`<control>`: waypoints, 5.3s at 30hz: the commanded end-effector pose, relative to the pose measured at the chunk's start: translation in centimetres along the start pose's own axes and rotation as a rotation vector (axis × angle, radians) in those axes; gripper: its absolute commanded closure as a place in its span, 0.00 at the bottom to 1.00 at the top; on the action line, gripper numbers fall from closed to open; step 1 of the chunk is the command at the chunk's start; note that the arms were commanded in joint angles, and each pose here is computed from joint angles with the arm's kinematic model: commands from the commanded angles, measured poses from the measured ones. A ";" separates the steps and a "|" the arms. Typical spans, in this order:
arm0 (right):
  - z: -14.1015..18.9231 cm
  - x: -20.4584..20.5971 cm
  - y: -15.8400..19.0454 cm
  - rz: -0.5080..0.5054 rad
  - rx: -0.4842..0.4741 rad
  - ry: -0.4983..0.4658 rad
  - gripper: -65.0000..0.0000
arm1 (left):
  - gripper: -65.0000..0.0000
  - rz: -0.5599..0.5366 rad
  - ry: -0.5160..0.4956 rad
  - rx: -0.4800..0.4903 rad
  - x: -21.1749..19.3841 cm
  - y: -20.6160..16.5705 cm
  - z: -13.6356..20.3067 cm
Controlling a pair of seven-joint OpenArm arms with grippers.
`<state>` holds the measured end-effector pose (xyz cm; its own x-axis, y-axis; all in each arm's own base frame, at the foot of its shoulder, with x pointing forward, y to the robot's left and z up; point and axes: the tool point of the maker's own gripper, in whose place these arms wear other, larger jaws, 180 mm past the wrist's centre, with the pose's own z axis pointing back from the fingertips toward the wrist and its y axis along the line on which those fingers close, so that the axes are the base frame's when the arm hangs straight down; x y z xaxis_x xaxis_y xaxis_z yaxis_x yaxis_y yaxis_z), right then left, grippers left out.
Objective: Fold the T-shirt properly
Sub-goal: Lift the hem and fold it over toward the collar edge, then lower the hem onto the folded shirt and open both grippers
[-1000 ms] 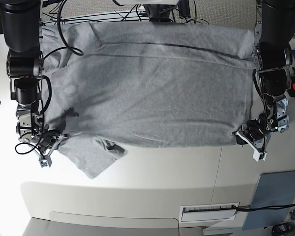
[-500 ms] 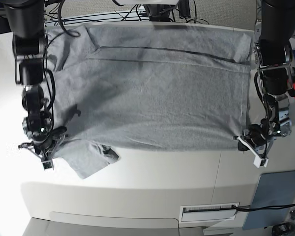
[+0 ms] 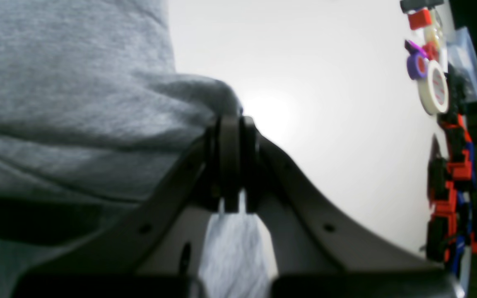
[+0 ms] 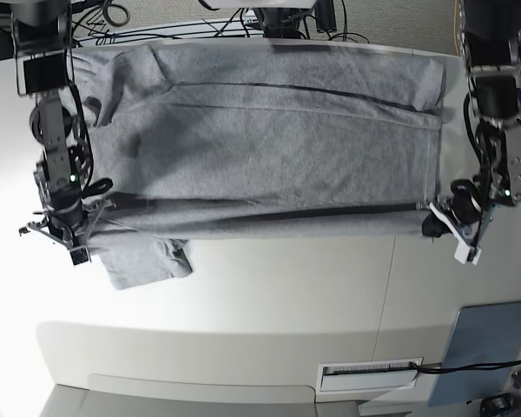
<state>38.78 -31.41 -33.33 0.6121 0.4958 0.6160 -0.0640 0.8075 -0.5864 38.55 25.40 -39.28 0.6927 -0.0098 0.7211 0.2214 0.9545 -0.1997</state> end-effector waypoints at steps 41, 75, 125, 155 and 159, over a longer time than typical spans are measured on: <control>10.6 -9.4 1.1 0.111 -0.063 0.133 1.00 | 1.00 0.045 0.058 0.051 -8.6 1.3 7.3; 11.4 -11.6 1.3 0.162 -0.067 0.199 0.71 | 0.72 -0.083 0.153 0.064 -8.1 0.5 8.1; -0.9 -4.3 8.1 -0.376 0.426 0.320 1.00 | 0.52 -0.069 -0.073 -0.265 -5.5 -11.0 7.6; 4.2 -0.5 5.7 -0.095 0.240 0.025 0.53 | 0.52 -0.068 -0.077 -0.264 -5.4 -11.0 7.6; 2.3 -1.5 5.9 -0.164 0.278 0.109 0.53 | 0.52 -0.068 -0.078 -0.264 -5.4 -11.0 7.6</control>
<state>34.56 -26.17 -38.19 0.7444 0.3204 0.5858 -0.1778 0.9408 -0.2886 26.29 16.92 -37.38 0.6593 -0.0476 0.7504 0.4286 0.8438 -0.3230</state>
